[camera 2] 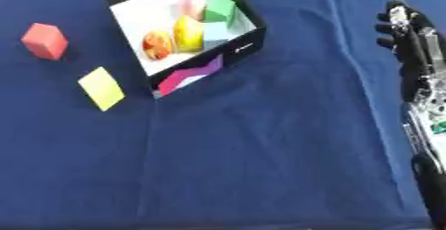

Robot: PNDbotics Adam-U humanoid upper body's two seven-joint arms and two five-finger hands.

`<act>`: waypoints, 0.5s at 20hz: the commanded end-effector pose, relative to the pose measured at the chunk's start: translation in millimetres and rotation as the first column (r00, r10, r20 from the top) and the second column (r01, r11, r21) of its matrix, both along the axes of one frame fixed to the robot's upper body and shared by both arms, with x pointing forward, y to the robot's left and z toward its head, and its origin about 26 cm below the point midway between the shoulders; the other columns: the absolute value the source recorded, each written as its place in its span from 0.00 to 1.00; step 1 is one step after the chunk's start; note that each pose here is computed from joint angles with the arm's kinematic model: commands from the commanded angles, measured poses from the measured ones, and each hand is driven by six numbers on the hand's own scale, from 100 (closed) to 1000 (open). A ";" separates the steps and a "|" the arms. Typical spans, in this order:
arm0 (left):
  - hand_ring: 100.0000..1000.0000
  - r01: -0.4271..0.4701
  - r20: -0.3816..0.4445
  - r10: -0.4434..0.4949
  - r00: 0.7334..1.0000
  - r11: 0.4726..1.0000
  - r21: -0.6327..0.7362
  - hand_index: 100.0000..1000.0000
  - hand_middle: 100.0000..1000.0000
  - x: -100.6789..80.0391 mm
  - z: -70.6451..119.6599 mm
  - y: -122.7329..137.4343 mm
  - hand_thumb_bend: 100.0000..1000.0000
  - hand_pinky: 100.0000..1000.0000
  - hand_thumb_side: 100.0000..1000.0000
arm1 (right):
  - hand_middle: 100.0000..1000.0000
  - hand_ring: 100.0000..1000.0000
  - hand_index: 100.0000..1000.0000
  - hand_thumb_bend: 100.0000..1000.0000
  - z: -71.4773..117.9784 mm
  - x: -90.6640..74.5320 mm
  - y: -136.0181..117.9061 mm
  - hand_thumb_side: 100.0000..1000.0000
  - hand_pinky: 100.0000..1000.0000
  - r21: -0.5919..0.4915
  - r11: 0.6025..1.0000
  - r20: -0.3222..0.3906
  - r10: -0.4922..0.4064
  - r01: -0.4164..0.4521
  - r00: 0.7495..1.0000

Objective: Pick up objects on the table and place them in the box.

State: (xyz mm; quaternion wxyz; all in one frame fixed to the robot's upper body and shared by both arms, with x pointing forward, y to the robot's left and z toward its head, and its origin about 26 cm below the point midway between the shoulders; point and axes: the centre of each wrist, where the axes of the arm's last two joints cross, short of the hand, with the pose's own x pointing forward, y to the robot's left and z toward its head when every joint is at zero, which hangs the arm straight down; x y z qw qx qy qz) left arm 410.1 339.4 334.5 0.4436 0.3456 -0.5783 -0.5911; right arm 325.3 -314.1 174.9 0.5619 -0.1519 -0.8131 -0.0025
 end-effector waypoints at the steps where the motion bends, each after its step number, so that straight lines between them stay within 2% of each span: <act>1: 0.85 -0.027 0.009 0.026 1.000 0.994 0.101 0.83 0.79 -1.1 15.8 16.2 0.31 0.90 0.19 | 0.73 0.81 0.83 0.00 10.3 -2.8 -3.7 0.76 0.82 -0.027 1.000 0.028 -0.013 0.014 1.000; 3: 0.87 -0.042 0.000 0.042 0.999 0.990 0.136 0.86 0.81 3.2 15.3 18.5 0.36 0.91 0.20 | 0.73 0.81 0.83 0.00 10.2 -2.5 -2.7 0.76 0.82 -0.027 1.000 0.028 -0.012 0.012 1.000; 5: 0.87 -0.067 -0.009 0.069 0.998 0.984 0.168 0.87 0.80 7.3 14.9 21.5 0.42 0.92 0.17 | 0.73 0.81 0.83 0.00 11.2 -2.4 -1.2 0.76 0.82 -0.024 1.000 0.033 -0.007 0.008 0.999; 6: 0.87 -0.073 -0.015 0.077 0.997 0.982 0.173 0.86 0.80 10.1 13.5 22.7 0.43 0.92 0.15 | 0.73 0.81 0.83 0.00 11.4 -2.4 -0.9 0.76 0.82 -0.022 1.000 0.034 -0.007 0.008 0.999; 7: 0.87 -0.074 -0.024 0.080 0.997 0.981 0.180 0.83 0.79 12.9 11.5 23.9 0.50 0.92 0.07 | 0.73 0.81 0.83 0.00 11.5 -2.4 -0.6 0.77 0.82 -0.021 1.000 0.034 -0.008 0.008 0.999; 10: 0.88 -0.080 -0.060 0.097 0.993 0.968 0.238 0.82 0.80 20.1 4.3 27.3 0.58 0.93 0.00 | 0.73 0.81 0.83 0.00 12.1 -2.2 0.9 0.77 0.82 -0.019 1.000 0.037 -0.005 0.005 0.999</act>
